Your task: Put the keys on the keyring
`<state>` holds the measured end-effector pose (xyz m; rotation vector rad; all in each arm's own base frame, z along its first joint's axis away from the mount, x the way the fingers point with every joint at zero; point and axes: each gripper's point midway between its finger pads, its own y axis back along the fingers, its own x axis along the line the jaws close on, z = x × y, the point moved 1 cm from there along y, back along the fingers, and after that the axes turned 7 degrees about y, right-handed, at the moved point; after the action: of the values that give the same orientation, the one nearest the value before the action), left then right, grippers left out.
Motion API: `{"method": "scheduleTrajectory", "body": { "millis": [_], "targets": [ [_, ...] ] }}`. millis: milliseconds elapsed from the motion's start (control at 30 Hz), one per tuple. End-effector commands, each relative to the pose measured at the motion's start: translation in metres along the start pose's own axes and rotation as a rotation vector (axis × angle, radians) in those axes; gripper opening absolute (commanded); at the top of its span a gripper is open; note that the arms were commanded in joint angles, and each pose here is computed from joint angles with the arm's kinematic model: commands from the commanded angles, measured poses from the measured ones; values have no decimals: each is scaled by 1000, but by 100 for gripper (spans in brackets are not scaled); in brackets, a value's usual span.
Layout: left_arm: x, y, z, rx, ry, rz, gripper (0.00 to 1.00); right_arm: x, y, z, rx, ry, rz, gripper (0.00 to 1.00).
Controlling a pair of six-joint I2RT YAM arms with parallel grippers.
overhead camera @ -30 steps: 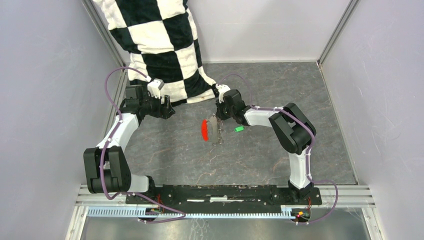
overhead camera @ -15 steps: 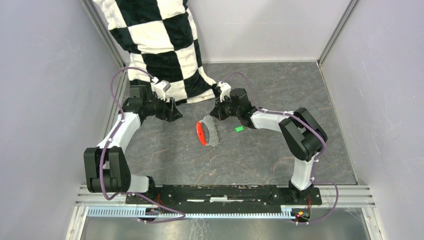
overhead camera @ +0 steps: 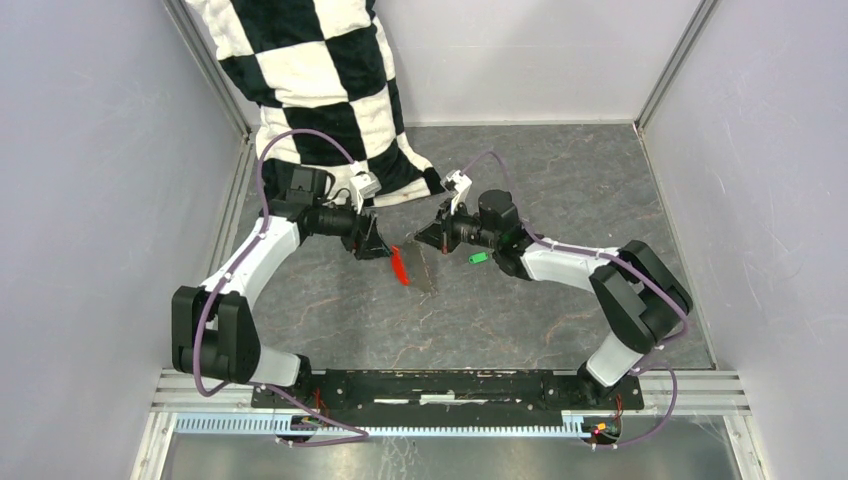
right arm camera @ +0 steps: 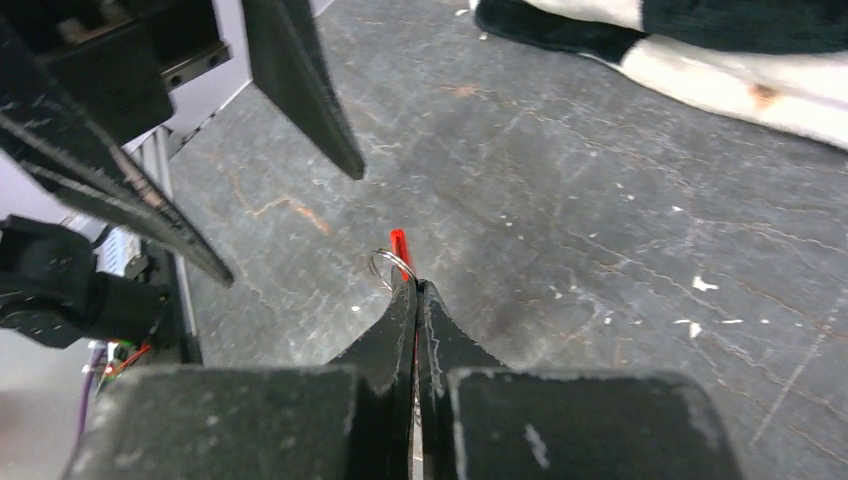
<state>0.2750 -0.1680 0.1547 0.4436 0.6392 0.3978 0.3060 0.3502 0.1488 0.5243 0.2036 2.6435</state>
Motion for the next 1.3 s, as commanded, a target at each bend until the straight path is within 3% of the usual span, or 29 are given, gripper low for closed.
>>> {"method": "scheduleTrajectory", "body": {
  "millis": [0, 100, 167, 400, 733, 833, 1033, 1133, 1267],
  "targets": [
    [-27, 2, 17, 12, -83, -107, 74, 37, 9, 31, -103, 57, 95, 0],
    [-37, 4, 21, 13, -99, -133, 54, 46, 12, 33, -112, 73, 99, 0],
    [-44, 7, 23, 10, -98, -149, 48, 51, 14, 32, -109, 86, 93, 0],
    [-64, 9, 20, 19, -67, -193, 55, 66, 19, 34, -120, 125, 70, 0],
    [-79, 5, 16, 32, -35, -245, 54, 76, 19, 37, -116, 173, 43, 0],
    [-79, 6, 17, 30, -39, -243, 49, 80, 19, 38, -118, 179, 48, 0],
    [-80, 8, 10, 70, -55, -263, 28, 84, 22, 41, -125, 183, 49, 0],
    [-81, 7, 8, 79, -44, -277, 30, 87, 22, 42, -130, 186, 55, 0],
    [-84, 7, 10, 73, -60, -287, 46, 91, 19, 41, -126, 186, 66, 0]
  ]
}}
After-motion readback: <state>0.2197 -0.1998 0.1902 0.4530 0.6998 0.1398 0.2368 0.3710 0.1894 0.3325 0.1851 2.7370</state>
